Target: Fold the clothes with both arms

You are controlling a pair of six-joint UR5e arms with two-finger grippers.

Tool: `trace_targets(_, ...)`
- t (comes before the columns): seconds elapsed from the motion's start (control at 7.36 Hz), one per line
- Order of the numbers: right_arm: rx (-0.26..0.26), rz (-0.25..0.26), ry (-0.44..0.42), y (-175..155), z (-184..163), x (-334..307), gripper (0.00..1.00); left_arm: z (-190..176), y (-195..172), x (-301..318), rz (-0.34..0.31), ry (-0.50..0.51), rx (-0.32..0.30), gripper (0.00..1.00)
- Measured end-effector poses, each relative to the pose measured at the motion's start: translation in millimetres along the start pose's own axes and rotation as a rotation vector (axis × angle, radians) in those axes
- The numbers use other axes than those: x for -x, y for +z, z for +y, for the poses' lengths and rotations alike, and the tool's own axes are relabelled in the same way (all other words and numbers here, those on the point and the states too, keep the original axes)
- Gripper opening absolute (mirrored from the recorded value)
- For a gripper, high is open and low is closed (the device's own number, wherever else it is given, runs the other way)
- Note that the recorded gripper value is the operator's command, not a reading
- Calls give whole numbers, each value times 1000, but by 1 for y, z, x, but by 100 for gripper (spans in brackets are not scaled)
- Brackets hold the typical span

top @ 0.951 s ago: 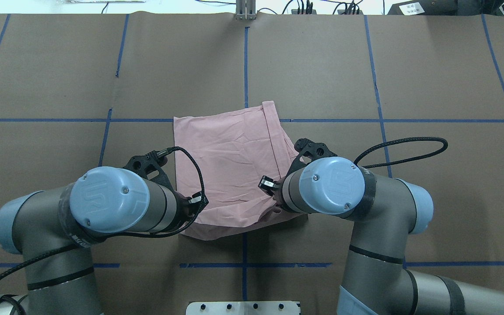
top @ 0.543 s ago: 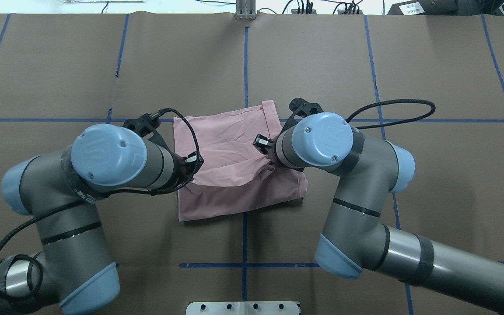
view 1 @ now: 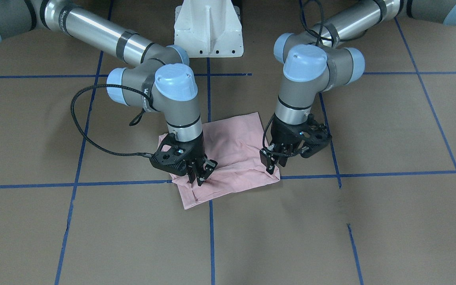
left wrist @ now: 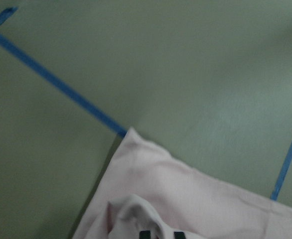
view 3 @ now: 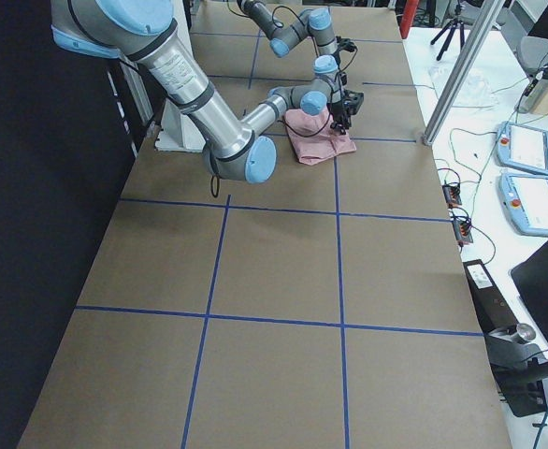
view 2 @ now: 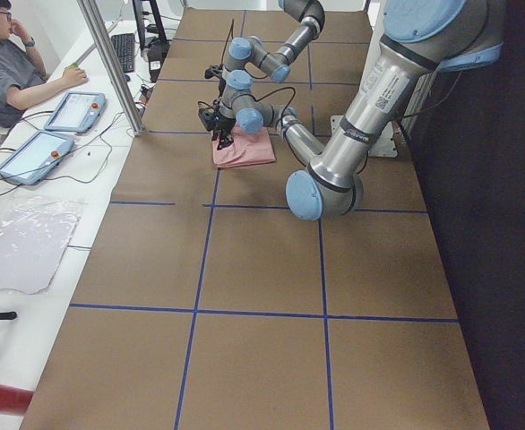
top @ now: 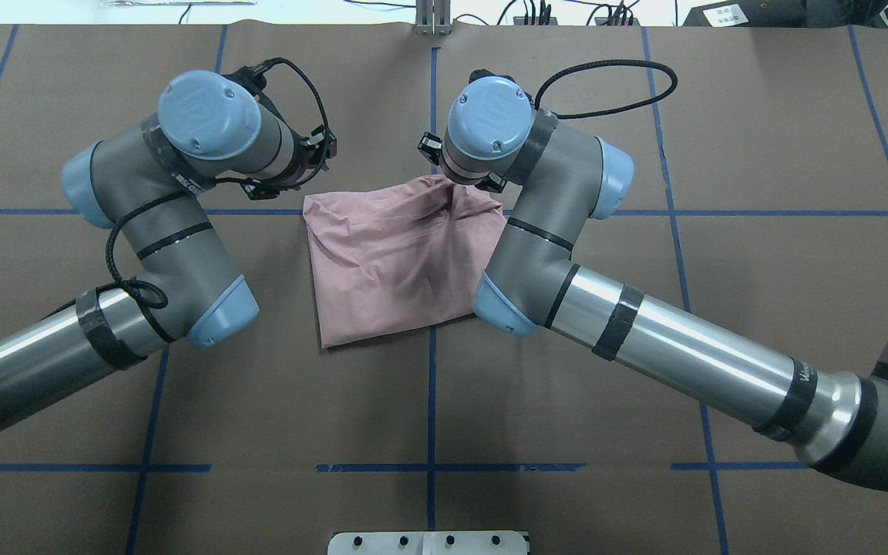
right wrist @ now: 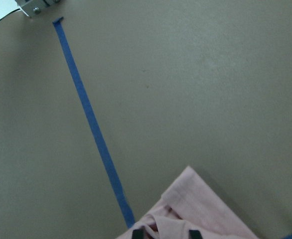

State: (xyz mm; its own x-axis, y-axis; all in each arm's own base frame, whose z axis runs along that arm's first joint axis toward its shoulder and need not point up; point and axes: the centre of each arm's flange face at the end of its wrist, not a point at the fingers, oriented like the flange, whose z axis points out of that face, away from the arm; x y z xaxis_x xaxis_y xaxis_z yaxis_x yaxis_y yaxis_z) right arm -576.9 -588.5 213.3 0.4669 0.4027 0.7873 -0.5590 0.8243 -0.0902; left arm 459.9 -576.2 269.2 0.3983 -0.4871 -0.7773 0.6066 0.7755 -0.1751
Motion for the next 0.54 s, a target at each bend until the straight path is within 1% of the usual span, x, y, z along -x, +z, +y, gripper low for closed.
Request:
trace_targets(0.14, -20, -4, -17, 11, -15, -2, 100, -19, 6, 3, 3, 23, -18, 100)
trace_targets(0.27, -35, -4, -18, 14, -29, -5, 100, -25, 7, 4, 9, 35, -18, 100)
trace_targets(0.41, -44, 0, -25, 13, -43, -7, 100, -31, 5, 3, 15, 40, 1, 100)
trace_targets(0.54, -51, 21, -65, 12, -57, -12, 100, -41, -2, 4, 21, 51, 35, 100)
